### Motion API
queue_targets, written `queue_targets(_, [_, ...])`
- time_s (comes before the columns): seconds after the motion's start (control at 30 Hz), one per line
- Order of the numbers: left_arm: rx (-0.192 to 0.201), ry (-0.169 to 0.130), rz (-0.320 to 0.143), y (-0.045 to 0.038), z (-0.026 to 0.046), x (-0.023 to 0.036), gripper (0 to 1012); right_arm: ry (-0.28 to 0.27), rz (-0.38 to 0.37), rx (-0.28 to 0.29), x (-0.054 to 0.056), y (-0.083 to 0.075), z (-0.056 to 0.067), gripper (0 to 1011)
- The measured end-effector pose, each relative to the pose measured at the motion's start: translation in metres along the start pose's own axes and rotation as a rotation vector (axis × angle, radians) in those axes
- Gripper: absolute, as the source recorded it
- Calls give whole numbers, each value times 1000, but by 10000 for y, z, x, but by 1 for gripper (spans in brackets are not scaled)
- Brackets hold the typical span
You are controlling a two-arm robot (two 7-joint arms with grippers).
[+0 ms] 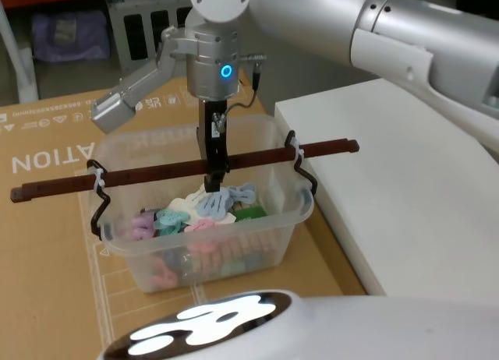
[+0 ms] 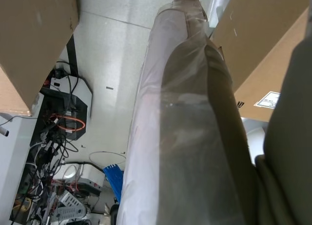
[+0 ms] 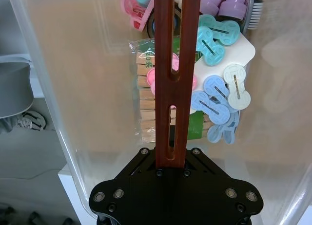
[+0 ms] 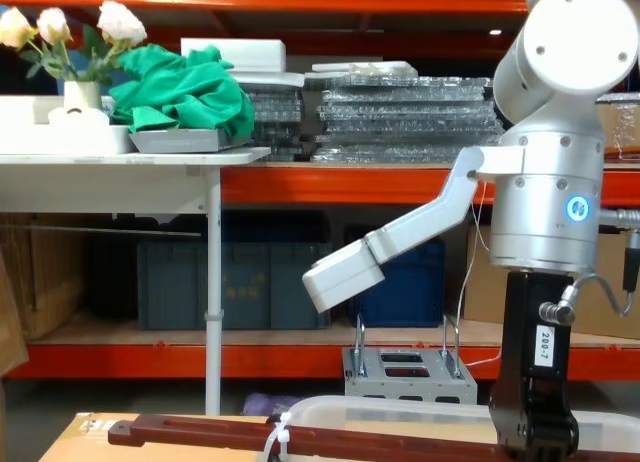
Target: Use one hand to grasp the basket and place it at the designated location.
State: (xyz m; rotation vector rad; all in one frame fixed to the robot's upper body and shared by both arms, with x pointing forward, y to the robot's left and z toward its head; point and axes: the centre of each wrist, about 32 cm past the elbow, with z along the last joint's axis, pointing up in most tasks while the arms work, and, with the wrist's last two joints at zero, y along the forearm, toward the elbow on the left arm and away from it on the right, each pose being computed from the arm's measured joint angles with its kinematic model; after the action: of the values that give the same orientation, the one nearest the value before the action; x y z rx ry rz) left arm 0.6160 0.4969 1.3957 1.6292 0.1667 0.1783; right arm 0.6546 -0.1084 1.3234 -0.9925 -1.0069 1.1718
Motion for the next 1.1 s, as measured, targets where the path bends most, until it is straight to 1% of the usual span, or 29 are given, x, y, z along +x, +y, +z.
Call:
queue_targets(0.2, [0,0,0,0,0,0,0,-1,3,2,4,15,-5,0])
queue_targets(0.27, [0,0,0,0,0,0,0,-1,3,2,4,15,-3,18])
queue_targets(0.3, [0,0,0,0,1,0,0,-1,3,2,3,14,-3,67])
queue_targets(0.37, [0,0,0,0,0,0,0,-1,2,1,2,14,-2,97])
queue_targets(0.4, [0,0,0,0,0,0,0,-1,2,1,2,13,-2,146])
queue_targets(0.47, [0,0,0,0,0,0,0,-1,2,1,2,13,-1,183])
queue_targets(0.5, [0,0,0,0,0,0,0,-1,2,1,1,13,-1,237])
queue_targets(0.6, [0,0,0,0,0,0,0,-1,2,1,1,13,0,291])
queue_targets(0.63, [0,0,0,0,0,0,0,-1,1,1,1,12,0,348])
queue_targets(0.73, [0,0,0,0,0,0,0,0,1,1,0,11,1,407])
queue_targets(0.77, [0,0,0,0,0,0,0,0,1,1,0,10,1,475])
queue_targets(0.87, [0,0,0,0,0,0,0,0,1,1,-1,11,1,551])
queue_targets(0.9, [0,0,0,0,1,0,0,0,1,1,-1,11,1,596])
queue_targets(0.93, [0,0,0,0,0,0,0,1,1,2,-1,12,1,608])
queue_targets(0.97, [0,0,0,0,0,0,0,1,1,2,-2,12,1,658])
queue_targets(1.1, [0,0,0,0,1,0,0,1,1,2,-3,12,1,777])
